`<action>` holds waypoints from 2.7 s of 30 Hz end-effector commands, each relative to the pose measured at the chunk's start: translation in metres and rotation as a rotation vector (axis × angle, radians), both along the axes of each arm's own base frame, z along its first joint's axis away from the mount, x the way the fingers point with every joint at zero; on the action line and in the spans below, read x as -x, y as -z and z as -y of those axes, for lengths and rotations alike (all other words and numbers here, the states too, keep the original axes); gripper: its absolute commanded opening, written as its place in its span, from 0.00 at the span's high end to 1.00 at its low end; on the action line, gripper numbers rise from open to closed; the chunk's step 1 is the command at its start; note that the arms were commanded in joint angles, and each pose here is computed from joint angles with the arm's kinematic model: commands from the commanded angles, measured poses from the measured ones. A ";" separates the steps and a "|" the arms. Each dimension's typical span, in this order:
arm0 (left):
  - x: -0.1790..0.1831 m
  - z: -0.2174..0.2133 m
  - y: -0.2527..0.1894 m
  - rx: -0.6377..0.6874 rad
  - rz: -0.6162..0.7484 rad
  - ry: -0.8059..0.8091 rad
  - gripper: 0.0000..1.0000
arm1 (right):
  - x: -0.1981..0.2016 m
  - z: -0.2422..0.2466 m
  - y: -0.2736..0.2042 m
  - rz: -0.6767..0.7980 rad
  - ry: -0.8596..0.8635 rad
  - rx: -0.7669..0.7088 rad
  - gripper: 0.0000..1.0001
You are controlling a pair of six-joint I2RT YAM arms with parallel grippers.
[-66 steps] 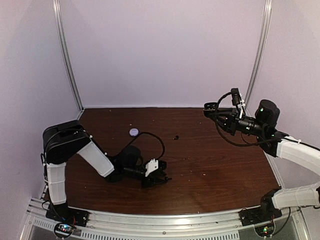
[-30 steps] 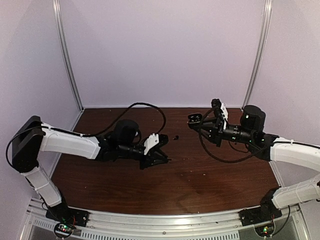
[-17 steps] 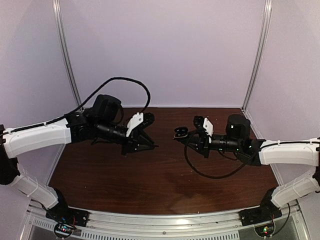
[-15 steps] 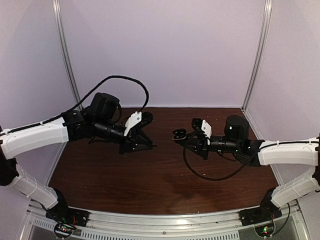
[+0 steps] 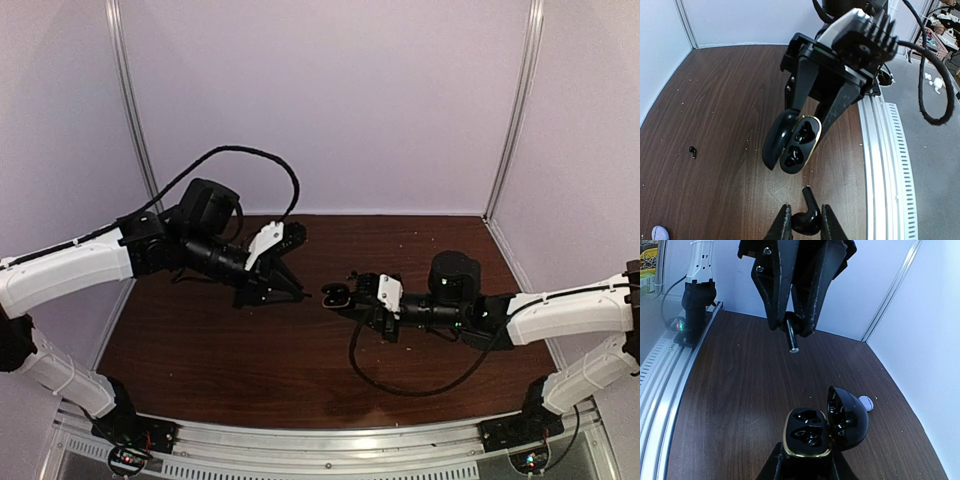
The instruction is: Insert the wireless bluetooth earbuds into the charging case
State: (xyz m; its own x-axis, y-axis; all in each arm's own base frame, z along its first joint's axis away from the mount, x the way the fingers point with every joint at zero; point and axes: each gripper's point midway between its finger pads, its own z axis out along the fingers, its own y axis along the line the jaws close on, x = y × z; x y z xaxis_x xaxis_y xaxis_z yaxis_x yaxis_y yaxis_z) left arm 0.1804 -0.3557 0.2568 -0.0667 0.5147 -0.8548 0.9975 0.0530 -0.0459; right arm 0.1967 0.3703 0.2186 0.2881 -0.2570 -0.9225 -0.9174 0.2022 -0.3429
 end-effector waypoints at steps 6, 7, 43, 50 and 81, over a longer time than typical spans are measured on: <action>0.004 0.013 -0.016 0.036 -0.026 0.018 0.95 | -0.008 -0.007 -0.008 0.155 0.079 -0.025 1.00; 0.003 0.014 -0.015 0.034 -0.029 0.018 0.95 | -0.008 -0.008 -0.006 0.158 0.078 -0.022 1.00; -0.005 0.041 0.025 -0.108 -0.036 -0.033 0.95 | -0.004 -0.020 0.001 0.189 0.088 0.018 1.00; -0.012 0.041 0.030 -0.132 -0.028 -0.064 0.96 | -0.002 -0.019 0.001 0.195 0.087 0.021 1.00; -0.004 0.054 0.031 -0.166 0.014 -0.041 0.98 | 0.000 -0.022 -0.004 0.197 0.084 0.014 1.00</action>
State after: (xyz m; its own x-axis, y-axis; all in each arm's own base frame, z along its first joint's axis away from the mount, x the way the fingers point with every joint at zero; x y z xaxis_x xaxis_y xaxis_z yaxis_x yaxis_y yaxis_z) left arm 0.1842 -0.3971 0.2163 -0.1199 0.6663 -0.7360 0.9913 0.1214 -0.0515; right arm 0.1997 0.3837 0.1918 0.3888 -0.3744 -0.8418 -0.8343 0.2447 -0.4941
